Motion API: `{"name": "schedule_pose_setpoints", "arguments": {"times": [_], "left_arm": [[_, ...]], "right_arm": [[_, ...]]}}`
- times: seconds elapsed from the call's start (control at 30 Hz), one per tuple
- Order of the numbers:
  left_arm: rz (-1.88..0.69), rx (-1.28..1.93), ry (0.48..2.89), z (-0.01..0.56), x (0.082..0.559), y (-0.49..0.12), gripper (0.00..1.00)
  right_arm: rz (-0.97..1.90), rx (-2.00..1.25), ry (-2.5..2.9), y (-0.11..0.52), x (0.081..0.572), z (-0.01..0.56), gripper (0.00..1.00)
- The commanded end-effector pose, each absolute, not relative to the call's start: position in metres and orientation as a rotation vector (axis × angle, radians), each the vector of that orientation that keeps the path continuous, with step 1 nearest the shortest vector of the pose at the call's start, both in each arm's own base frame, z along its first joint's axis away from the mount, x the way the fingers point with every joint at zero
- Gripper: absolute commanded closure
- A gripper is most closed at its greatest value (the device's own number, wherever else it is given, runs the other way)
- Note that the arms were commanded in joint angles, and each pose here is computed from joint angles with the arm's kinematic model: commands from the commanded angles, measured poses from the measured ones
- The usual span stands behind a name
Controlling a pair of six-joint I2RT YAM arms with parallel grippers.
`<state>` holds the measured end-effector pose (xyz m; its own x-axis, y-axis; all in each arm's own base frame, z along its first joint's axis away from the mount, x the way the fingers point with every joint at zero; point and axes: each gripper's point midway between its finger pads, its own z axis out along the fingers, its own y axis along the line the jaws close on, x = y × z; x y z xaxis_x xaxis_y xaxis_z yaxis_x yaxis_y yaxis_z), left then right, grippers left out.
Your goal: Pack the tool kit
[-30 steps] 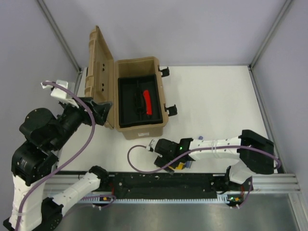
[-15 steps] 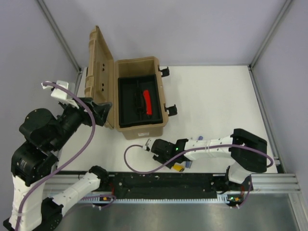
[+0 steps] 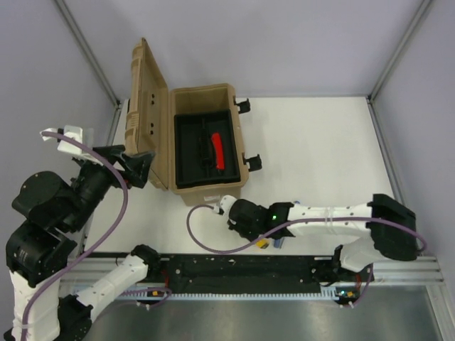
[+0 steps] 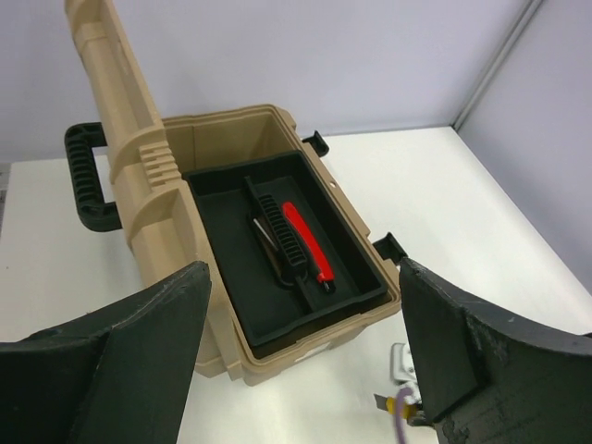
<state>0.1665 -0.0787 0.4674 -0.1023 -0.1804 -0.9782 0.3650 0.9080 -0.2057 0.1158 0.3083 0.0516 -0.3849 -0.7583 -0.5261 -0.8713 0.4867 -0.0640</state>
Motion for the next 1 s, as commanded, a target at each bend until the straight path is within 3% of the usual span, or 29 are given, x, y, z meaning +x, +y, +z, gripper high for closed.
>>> {"name": "schedule_pose_setpoints", "arguments": {"times": [0.0,0.3,0.43,0.67,0.97], "left_arm": [[-0.445,0.067,1.521,0.492,0.160,-0.062,0.14],[-0.454,0.053,1.530,0.483,0.167,-0.066,0.14],[-0.482,0.073,1.540,0.479,0.171,-0.075,0.14],[-0.501,0.098,1.552,0.475,0.174,-0.083,0.14],[-0.497,0.114,1.573,0.467,0.177,-0.086,0.14]], "right_arm": [[0.488,-1.210,2.047,0.329,0.122,0.129,1.00],[0.689,-0.721,1.773,0.328,0.179,0.310,1.00],[0.673,-0.551,1.719,0.332,0.226,0.356,1.00],[0.683,-0.418,1.789,0.373,0.297,0.348,1.00],[0.619,-0.320,1.903,0.390,0.342,0.302,1.00]]}}
